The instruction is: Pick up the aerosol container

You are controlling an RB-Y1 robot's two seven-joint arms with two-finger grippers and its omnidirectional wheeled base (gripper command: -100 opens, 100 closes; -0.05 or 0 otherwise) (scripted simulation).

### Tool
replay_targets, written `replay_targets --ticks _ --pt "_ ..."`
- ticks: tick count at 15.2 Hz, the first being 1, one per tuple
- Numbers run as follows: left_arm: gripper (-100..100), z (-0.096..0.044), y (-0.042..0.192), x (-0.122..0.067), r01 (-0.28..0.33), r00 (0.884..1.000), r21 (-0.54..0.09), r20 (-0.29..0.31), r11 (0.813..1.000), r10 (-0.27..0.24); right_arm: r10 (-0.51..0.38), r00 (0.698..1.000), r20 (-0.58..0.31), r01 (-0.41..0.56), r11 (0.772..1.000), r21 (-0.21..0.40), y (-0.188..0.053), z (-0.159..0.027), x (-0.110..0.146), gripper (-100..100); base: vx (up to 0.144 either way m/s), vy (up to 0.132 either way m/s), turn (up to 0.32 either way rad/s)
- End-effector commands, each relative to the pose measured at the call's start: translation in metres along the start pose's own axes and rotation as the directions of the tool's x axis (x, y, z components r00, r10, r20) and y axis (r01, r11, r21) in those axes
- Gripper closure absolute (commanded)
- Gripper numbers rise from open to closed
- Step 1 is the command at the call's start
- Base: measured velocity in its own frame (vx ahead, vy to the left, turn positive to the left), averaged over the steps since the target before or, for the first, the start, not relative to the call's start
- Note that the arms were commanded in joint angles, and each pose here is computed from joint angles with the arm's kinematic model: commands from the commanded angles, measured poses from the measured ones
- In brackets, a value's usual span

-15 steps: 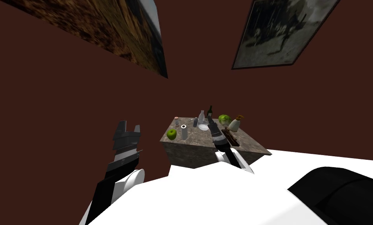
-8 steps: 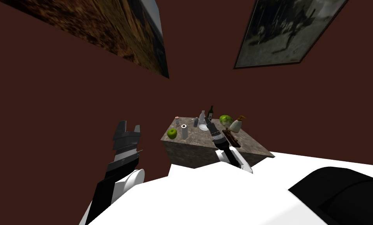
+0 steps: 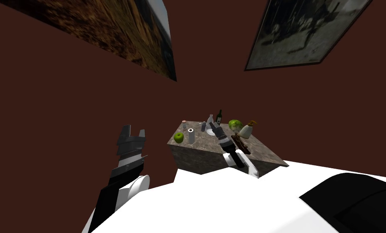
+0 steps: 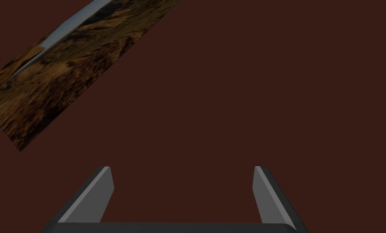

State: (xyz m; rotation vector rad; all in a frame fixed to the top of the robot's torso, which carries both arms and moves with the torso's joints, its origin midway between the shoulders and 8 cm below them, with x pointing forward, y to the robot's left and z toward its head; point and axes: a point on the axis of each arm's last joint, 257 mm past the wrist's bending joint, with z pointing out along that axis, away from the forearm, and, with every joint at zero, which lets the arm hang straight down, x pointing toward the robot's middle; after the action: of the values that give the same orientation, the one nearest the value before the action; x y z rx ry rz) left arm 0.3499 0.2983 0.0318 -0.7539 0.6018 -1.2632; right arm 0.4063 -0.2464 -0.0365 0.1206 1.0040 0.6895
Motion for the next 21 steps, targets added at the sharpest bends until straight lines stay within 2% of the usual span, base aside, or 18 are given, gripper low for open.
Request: replay_targets --ticks 1,2,4,5,7,8,10,11,13,14,15,17,18,20,21 --pt "0 0.0 0.0 0.0 0.0 1.0 0.0 0.0 1.0 0.0 -0.049 0.999 -0.007 0.049 0.999 0.002 -0.004 0.0 0.003 -100 -0.011 -0.019 0.031" --pt "0 0.0 0.0 0.0 0.0 1.0 0.0 0.0 1.0 0.0 -0.11 0.994 -0.025 0.11 0.994 0.006 -0.014 0.001 0.009 -100 -0.015 -0.019 0.072" --pt "0 0.0 0.0 0.0 0.0 1.0 0.0 0.0 1.0 0.0 -0.142 0.99 -0.025 0.142 0.99 0.005 -0.014 0.001 0.009 -100 -0.014 -0.02 0.056" --pt "0 0.0 0.0 0.0 0.0 1.0 0.0 0.0 1.0 0.0 -0.201 0.979 -0.044 0.202 0.979 0.009 -0.024 0.003 0.014 -100 -0.015 -0.02 0.093" --pt "0 0.0 0.0 0.0 0.0 1.0 0.0 0.0 1.0 0.0 -0.235 0.971 -0.044 0.236 0.972 0.007 -0.024 0.003 0.014 -100 -0.013 -0.021 0.058" --pt "0 0.0 0.0 0.0 0.0 1.0 0.0 0.0 1.0 0.0 -0.291 0.955 -0.063 0.292 0.956 0.009 -0.035 0.004 0.019 -100 -0.014 -0.021 0.087" --pt "0 0.0 0.0 0.0 0.0 1.0 0.0 0.0 1.0 0.0 -0.327 0.943 -0.063 0.328 0.945 0.007 -0.035 0.004 0.019 -100 -0.014 -0.024 0.062" --pt "0 0.0 0.0 0.0 0.0 1.0 0.0 0.0 1.0 0.0 -0.378 0.922 -0.083 0.38 0.925 0.008 -0.046 0.006 0.024 -100 -0.016 -0.022 0.089" --pt "0 0.0 0.0 0.0 0.0 1.0 0.0 0.0 1.0 0.0 -0.416 0.906 -0.083 0.418 0.909 0.004 -0.046 0.006 0.024 -100 -0.015 -0.022 0.059" --pt "0 0.0 0.0 0.0 0.0 1.0 0.0 0.0 1.0 0.0 -0.416 0.906 -0.083 0.418 0.909 0.004 -0.046 0.006 0.024 -100 -0.006 -0.01 -0.008" --pt "0 0.0 0.0 0.0 0.0 1.0 0.0 0.0 1.0 0.0 -0.475 0.874 -0.102 0.478 0.878 0.003 -0.057 0.008 0.028 -100 -0.011 -0.016 0.079" --pt "0 0.0 0.0 0.0 0.0 1.0 0.0 0.0 1.0 0.0 -0.5 0.86 -0.102 0.503 0.864 0.0 -0.057 0.008 0.028 -100 -0.012 -0.02 0.07" --pt "0 0.0 0.0 0.0 0.0 1.0 0.0 0.0 1.0 0.0 -0.548 0.828 -0.122 0.552 0.834 -0.003 -0.068 0.009 0.033 -100 -0.016 -0.019 0.074" --pt "0 0.0 0.0 0.0 0.0 1.0 0.0 0.0 1.0 0.0 -0.58 0.806 -0.121 0.583 0.812 -0.007 -0.068 0.009 0.033 -100 -0.017 -0.022 0.068" --pt "0 0.0 0.0 0.0 0.0 1.0 0.0 0.0 1.0 0.0 -0.619 0.773 -0.141 0.624 0.782 -0.011 -0.079 0.01 0.037 -100 -0.018 -0.02 0.072"
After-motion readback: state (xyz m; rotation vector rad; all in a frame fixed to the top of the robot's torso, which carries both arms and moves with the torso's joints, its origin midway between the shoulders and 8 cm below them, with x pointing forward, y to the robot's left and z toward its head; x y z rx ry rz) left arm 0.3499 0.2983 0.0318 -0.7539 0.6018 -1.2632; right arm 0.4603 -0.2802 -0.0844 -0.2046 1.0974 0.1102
